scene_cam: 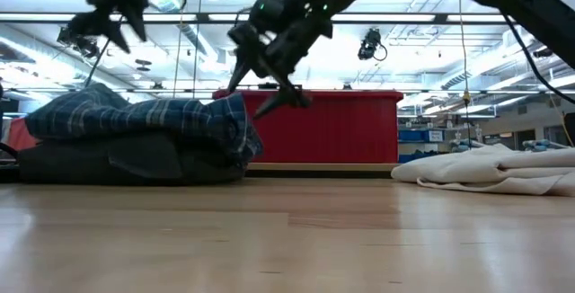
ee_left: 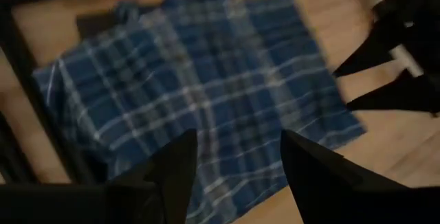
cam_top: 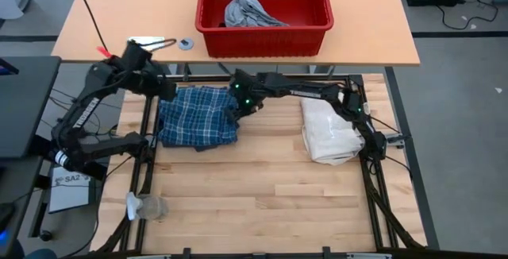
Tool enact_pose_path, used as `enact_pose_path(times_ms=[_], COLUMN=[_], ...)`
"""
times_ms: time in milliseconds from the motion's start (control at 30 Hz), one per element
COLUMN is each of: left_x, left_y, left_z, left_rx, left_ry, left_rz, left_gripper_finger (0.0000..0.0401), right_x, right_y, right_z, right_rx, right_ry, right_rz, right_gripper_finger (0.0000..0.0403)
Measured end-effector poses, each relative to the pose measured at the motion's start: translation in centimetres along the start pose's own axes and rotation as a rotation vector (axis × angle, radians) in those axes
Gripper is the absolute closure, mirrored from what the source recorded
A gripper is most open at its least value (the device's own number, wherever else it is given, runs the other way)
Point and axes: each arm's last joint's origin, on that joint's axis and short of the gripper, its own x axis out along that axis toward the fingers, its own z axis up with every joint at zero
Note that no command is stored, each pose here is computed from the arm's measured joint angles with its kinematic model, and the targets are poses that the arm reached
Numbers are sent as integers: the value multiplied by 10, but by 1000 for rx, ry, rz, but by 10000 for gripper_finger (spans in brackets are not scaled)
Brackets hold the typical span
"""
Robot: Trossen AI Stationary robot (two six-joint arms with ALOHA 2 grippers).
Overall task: Fold Laundry from Bin
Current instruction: Stack the plaid pants on top of the black shorts
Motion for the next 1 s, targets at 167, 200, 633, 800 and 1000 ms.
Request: enact_pose_path(times_ms=[167, 200, 633, 800, 1000], left_x=[-6, -2, 115, 127, 132], left_y=[-18, -22, 5, 21, 33], left_z=[5, 6, -62, -82, -92], left_rx=[41, 52, -111, -165, -202], left_ry=[-99, -106, 142, 173, 192], left_rz=[-92, -113, 69, 107, 167], left_gripper_finger=[197, 199, 214, 214, 214], right_x=[-30, -35, -26, 2, 20], right_y=[6, 7, 3, 11, 26], right_z=[6, 7, -6, -18, -14], right_rx=[-40, -49, -129, -167, -305], right_ry=[-123, -143, -56, -65, -304], right_rz=[-39, -47, -18, 110, 393], right_gripper_finger=[96, 98, 119, 119, 136])
